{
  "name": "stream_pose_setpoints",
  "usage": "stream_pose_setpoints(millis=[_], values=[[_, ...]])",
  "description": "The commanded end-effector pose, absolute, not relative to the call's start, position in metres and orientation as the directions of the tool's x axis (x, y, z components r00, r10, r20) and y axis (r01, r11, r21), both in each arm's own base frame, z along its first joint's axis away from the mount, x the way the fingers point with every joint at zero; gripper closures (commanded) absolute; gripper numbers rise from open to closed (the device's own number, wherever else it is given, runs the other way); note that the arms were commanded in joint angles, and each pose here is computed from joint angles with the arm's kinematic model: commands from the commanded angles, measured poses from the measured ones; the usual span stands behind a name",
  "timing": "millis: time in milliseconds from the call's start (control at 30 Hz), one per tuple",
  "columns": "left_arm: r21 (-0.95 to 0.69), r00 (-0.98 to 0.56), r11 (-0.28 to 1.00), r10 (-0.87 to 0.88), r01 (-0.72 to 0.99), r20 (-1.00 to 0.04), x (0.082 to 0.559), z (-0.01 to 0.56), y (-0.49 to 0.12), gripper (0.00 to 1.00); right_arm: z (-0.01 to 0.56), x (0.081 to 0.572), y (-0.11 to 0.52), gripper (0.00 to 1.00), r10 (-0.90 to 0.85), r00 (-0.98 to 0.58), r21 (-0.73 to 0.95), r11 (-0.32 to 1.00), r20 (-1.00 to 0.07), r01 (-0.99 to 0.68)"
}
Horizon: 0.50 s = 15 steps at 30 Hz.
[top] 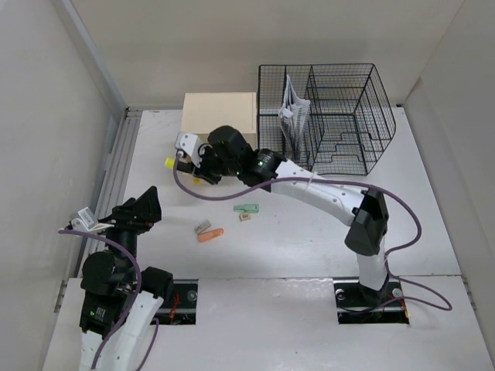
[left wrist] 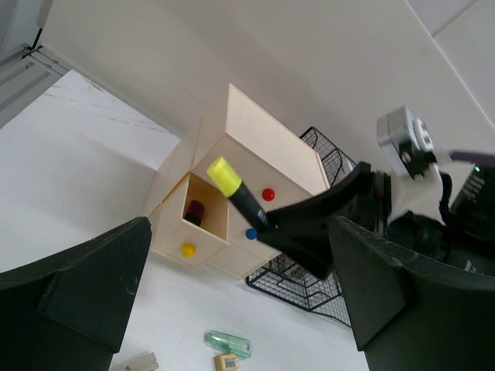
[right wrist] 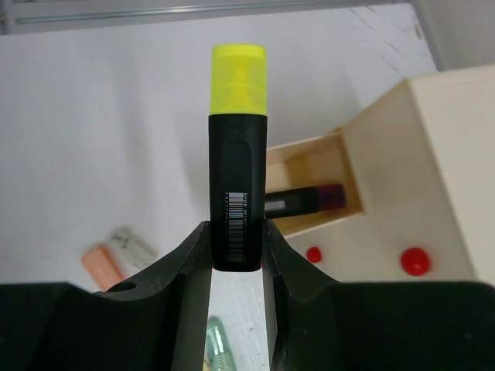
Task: Organize the desk
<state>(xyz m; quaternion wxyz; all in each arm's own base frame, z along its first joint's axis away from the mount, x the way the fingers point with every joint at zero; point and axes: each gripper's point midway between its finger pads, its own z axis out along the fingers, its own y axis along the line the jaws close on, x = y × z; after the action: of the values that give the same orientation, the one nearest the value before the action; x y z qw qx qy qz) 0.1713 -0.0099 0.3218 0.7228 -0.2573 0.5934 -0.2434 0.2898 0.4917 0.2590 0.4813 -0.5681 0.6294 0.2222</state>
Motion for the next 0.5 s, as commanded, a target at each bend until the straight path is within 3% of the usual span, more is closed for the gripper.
stream_pose_setpoints(millis=[0,167,467], values=[[-0.659,0.217,0.748,-0.657,0.075,-0.722,0.167,0.337,-0.007,0.01,0.260,0.329,0.469,1.00,-0.548,0.005,-0.250,0.374,-0.837,-0.893],[-0.659,0.217,0.748,-0.657,0.075,-0.722,0.167,0.337,-0.007,0.01,0.246,0.342,0.465,1.00,-0.545,-0.122,-0.139,0.414,-0.830,-0.900],[-0.660,0.224,0.747,-0.659,0.081,-0.718,0.165,0.338,-0.007,0.01,0.235,0.331,0.465,1.00,-0.567,-0.202,-0.043,0.389,-0.799,-0.920]])
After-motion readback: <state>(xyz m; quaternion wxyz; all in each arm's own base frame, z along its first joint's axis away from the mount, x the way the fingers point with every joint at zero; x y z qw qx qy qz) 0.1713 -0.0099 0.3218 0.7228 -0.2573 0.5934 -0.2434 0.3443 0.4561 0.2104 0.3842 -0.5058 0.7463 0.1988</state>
